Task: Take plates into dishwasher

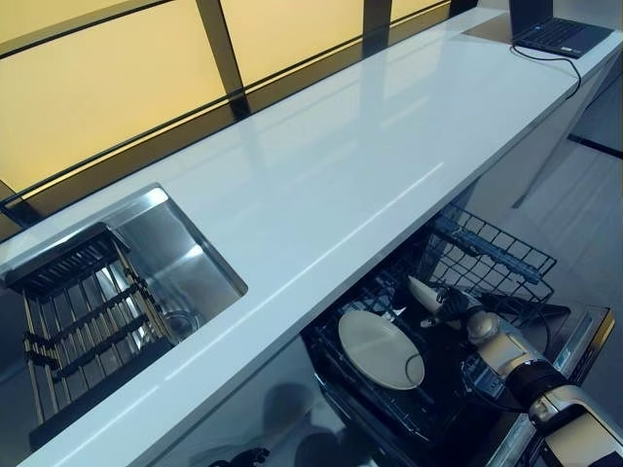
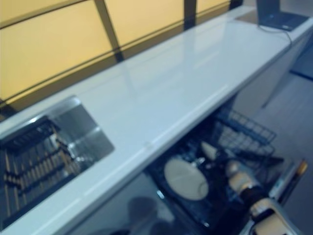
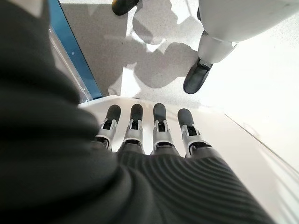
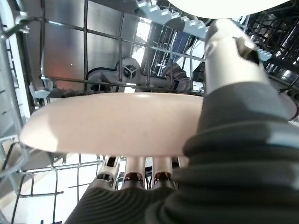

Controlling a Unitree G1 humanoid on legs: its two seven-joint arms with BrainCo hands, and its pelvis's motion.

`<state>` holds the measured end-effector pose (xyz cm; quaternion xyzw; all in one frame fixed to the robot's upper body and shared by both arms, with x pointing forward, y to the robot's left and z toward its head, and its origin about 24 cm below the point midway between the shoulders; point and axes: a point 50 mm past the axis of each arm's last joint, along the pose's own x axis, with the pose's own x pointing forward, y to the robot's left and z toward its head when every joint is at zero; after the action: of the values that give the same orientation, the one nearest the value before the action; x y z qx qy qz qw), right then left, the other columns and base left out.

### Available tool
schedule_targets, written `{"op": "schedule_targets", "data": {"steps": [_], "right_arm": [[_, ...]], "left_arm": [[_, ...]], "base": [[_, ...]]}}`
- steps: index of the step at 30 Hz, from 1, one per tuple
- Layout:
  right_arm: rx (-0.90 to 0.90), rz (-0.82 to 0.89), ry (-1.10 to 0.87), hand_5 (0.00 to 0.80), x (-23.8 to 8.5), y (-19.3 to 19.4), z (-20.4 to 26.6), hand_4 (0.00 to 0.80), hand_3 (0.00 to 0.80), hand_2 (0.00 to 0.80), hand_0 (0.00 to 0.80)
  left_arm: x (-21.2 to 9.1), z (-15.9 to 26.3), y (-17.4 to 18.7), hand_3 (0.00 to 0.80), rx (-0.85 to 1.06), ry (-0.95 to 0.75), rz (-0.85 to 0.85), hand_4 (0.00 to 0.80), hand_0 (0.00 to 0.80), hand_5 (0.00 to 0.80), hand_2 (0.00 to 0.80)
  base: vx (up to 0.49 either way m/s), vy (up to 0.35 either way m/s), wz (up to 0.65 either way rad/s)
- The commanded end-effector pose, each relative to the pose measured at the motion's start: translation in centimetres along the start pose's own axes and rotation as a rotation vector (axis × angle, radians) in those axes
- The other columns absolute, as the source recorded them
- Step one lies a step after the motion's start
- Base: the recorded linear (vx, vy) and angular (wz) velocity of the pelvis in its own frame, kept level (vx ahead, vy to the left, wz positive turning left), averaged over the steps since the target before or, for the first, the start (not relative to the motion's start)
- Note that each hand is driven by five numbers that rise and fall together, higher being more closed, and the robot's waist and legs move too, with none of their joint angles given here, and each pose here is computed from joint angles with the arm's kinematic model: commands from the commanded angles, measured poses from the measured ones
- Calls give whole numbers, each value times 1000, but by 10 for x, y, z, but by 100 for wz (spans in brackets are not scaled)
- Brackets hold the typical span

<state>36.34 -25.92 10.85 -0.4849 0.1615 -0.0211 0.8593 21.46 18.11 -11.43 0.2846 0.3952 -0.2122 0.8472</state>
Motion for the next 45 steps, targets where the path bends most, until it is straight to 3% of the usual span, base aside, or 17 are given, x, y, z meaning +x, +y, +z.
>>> {"op": "schedule_targets", "data": {"steps": [1,15,22,35,39,45], "right_arm": [[-20,-17,-91,0,-6,-12,18,0,0,0,0],[-141,-147,-115,0,-32,-72,3,0,0,0,0],[-85,-221,-110,0,-45,-97,-9,0,0,0,0],[174,-616,10,0,-94,-167,-81,0,0,0,0],[297,-681,47,0,-105,-166,-105,0,0,0,0],[625,-759,92,0,-117,-146,-145,0,0,0,0]], "left_arm": [[1,12,23,0,22,-21,63,0,0,0,0],[-4,-3,29,0,-17,-1,106,0,0,0,0],[-7,-11,29,0,-33,13,113,0,0,0,0],[-15,-38,27,0,-50,70,115,0,0,0,0],[-16,-45,24,0,-61,81,117,0,0,0,0],[-17,-47,24,0,-81,79,126,0,0,0,0]], "base": [[7,-38,-1],[-6,3,-4],[0,0,0],[12,15,-6],[30,28,-14],[21,38,-12]]}}
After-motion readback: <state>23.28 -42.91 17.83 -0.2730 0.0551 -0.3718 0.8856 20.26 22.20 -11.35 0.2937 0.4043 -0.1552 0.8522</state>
